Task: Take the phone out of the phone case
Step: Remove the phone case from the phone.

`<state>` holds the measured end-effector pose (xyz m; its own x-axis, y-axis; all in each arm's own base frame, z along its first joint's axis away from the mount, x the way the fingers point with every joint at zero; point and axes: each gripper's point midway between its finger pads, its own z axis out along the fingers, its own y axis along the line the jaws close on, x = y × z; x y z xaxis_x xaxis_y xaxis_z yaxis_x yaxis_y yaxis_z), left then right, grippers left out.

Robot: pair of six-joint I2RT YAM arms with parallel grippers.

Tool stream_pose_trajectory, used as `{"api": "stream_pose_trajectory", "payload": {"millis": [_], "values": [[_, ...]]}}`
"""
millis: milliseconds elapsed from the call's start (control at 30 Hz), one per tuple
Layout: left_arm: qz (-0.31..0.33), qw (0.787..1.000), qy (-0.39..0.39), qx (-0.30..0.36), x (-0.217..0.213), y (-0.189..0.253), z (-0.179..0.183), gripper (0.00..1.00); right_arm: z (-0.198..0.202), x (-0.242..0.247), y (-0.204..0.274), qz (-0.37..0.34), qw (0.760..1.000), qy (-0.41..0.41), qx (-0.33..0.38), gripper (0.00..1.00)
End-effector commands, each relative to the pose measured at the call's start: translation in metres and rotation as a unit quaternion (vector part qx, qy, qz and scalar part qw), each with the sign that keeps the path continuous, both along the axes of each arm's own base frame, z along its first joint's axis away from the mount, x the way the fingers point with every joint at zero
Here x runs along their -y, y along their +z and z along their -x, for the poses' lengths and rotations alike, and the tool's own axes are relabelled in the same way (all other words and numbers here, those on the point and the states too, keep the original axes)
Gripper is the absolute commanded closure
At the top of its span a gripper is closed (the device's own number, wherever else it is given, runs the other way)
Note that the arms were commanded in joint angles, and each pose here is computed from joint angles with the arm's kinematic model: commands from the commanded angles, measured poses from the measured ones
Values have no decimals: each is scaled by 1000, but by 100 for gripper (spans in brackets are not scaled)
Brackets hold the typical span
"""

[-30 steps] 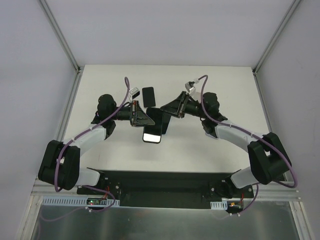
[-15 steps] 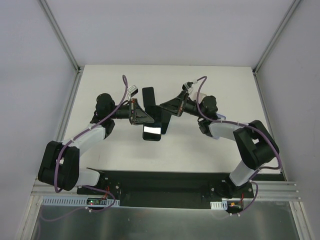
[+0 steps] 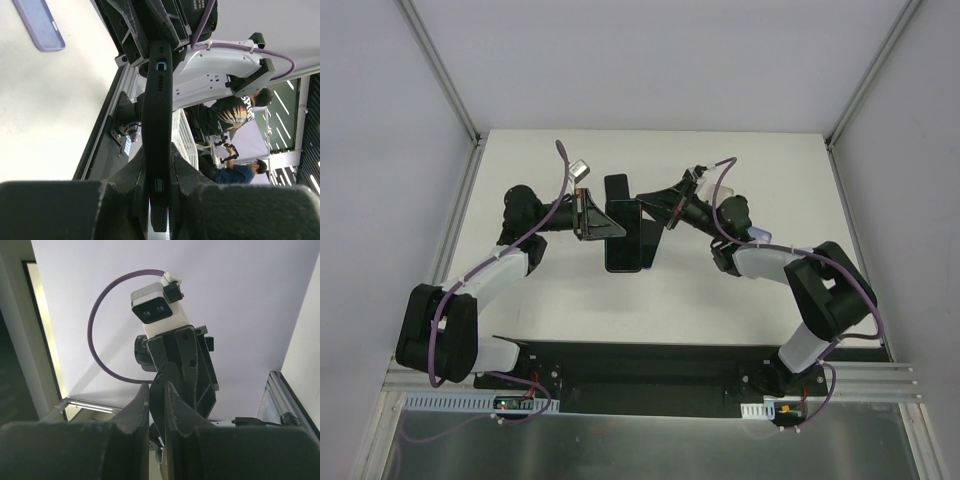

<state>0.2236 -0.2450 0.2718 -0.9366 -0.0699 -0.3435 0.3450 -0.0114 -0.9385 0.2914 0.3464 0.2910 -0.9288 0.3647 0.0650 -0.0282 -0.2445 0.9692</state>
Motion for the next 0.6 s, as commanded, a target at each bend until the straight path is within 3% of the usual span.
{"api": "stream_pose_trajectory", "payload": {"millis": [0, 333, 567], "values": [[39, 991, -41, 120, 7, 36, 17, 100, 48, 5, 83, -126, 989, 28, 75, 99], [67, 987, -43, 137, 7, 49, 17, 100, 57, -5, 104, -164, 984, 39, 47, 99], [68, 986, -45, 143, 7, 53, 19, 100, 54, -21, 84, -156, 987, 45, 10, 99]]}}
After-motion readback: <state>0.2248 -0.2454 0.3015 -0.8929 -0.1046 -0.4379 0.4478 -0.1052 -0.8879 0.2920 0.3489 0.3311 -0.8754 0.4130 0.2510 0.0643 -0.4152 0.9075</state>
